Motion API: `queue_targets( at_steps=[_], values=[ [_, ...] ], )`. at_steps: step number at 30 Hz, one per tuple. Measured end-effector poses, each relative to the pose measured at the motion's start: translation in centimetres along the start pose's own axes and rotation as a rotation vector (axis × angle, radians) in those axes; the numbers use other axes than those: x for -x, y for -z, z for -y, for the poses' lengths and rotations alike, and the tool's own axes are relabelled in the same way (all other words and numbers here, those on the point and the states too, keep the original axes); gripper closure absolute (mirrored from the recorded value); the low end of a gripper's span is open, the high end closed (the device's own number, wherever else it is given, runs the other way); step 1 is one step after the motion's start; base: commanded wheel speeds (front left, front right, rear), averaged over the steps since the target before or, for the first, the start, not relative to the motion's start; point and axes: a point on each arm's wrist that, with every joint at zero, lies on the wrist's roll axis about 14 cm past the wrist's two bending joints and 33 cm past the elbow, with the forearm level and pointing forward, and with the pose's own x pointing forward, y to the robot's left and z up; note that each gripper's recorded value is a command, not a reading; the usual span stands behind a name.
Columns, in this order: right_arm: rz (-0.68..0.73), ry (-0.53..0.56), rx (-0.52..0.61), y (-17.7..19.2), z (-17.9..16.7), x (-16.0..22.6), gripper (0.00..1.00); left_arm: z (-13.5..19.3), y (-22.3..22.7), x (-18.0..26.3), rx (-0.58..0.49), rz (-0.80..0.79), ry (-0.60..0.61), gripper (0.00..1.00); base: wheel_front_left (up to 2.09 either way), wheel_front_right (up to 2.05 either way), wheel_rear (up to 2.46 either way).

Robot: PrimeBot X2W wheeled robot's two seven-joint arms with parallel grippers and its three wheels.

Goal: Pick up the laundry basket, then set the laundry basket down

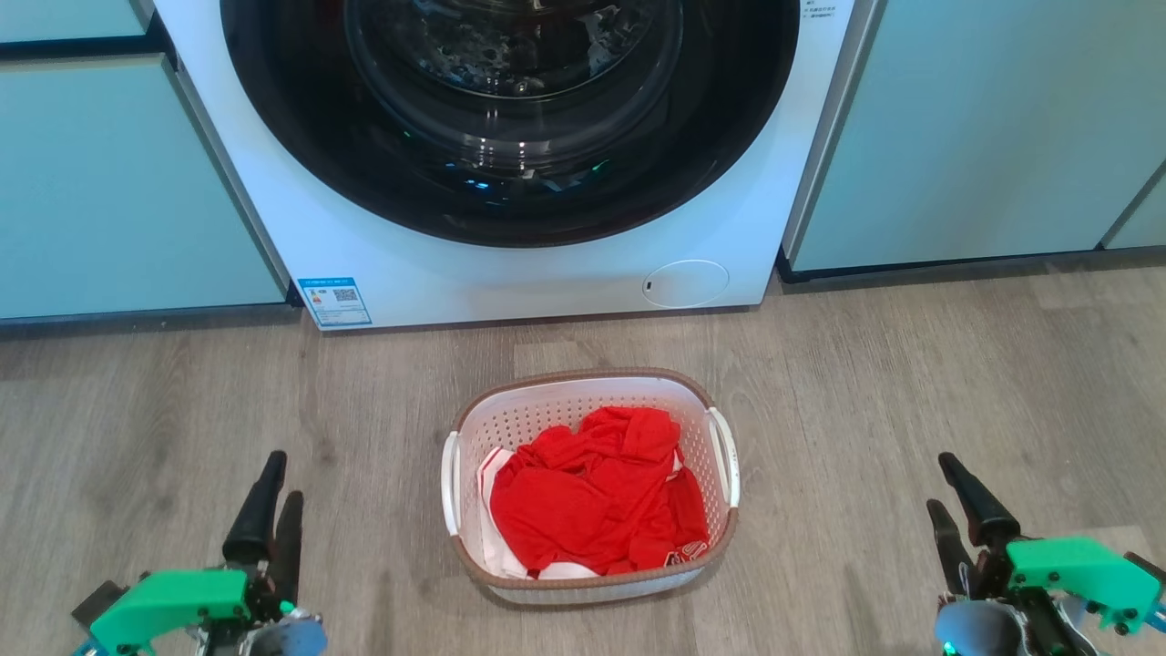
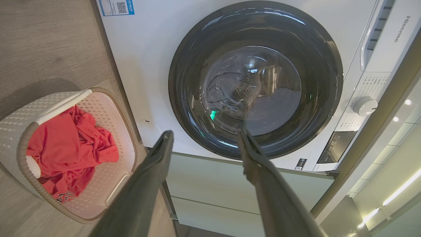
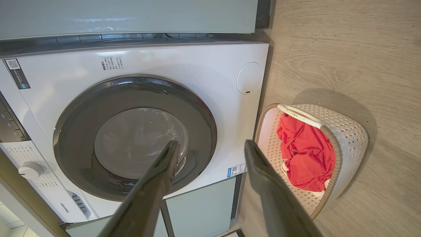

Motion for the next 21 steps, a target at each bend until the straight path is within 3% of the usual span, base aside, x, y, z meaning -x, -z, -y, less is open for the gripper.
queue_targets(
  at_steps=[11,21],
  values=[
    [0.011,0.000,0.077,0.0,-0.1,-0.1,0.00,0.9,-0.2,-0.1,-0.082,0.020,0.023,0.00,0.00,0.00,0.00],
    [0.025,-0.024,0.201,-0.1,-1.0,-0.2,0.00,2.0,0.4,-0.4,-0.240,0.014,0.039,0.00,0.00,0.00,0.00]
  ],
)
